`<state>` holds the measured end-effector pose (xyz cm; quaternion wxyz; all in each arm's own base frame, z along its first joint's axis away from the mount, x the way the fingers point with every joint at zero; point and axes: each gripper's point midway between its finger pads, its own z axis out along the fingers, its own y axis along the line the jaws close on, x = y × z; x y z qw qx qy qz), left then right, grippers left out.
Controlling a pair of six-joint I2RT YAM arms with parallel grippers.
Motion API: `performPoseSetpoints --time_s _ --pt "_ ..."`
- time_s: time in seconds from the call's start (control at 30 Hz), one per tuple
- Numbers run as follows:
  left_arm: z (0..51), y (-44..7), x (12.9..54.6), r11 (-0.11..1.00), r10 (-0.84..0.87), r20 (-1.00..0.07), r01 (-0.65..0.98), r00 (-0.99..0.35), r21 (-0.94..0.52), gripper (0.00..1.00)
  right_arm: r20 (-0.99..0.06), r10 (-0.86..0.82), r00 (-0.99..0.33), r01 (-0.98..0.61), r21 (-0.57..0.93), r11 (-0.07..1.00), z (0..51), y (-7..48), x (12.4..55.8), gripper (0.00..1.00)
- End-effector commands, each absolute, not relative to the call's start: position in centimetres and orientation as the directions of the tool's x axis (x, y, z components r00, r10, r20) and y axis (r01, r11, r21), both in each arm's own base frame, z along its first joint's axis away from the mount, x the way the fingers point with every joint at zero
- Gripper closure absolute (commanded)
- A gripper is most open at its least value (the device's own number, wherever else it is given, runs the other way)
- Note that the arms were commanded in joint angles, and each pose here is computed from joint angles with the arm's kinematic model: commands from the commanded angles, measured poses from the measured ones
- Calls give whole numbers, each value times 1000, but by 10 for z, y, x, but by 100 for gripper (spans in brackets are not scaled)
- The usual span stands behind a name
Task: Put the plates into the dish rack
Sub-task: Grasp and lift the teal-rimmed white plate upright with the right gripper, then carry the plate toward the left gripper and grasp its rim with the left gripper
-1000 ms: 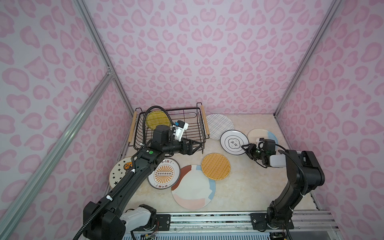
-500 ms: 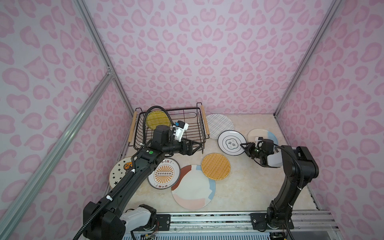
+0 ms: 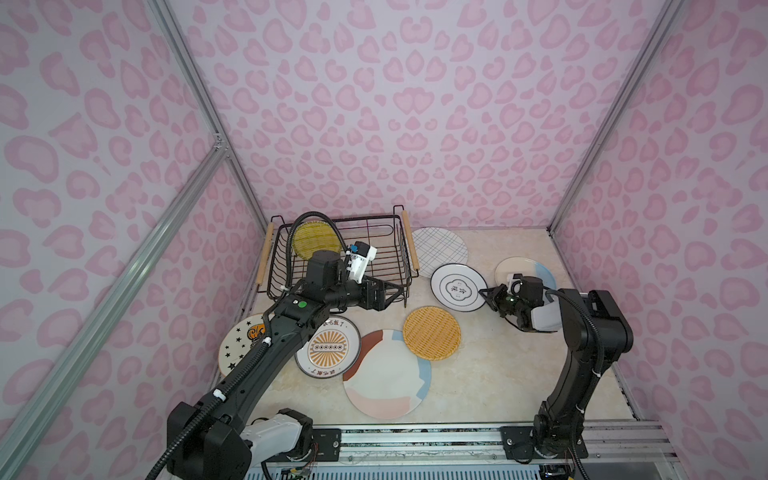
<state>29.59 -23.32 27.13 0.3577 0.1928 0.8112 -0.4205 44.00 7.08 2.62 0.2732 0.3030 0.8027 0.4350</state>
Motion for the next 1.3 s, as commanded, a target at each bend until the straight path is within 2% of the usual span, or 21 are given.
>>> performPoseSetpoints --time_s 0.0,0.13,0.33,0.53,0.73,1.03,1.27 --pt "272 -232 299 584 20 -750 617 -661 -528 3 -174 733 -657 246 870 427 38 69 444 91" --pt "275 -232 299 576 10 -747 615 -664 -539 3 -226 720 -656 210 862 461 65 66 450 94" --pt "288 -241 289 496 11 -741 647 -672 -580 3 -299 708 -640 171 843 510 110 60 454 100" --pt "302 -247 278 419 15 -761 695 -649 -584 3 -369 701 -611 108 838 535 161 53 449 100" --pt "315 -244 280 430 -17 -783 703 -622 -567 3 -478 662 -577 26 800 600 225 54 439 100" --pt "364 -231 286 497 -76 -895 761 -440 -417 3 -722 446 -529 -241 631 737 316 111 414 100" --pt "410 -228 307 561 -39 -968 796 -249 -228 1 -883 287 -372 -471 446 761 364 157 393 100"
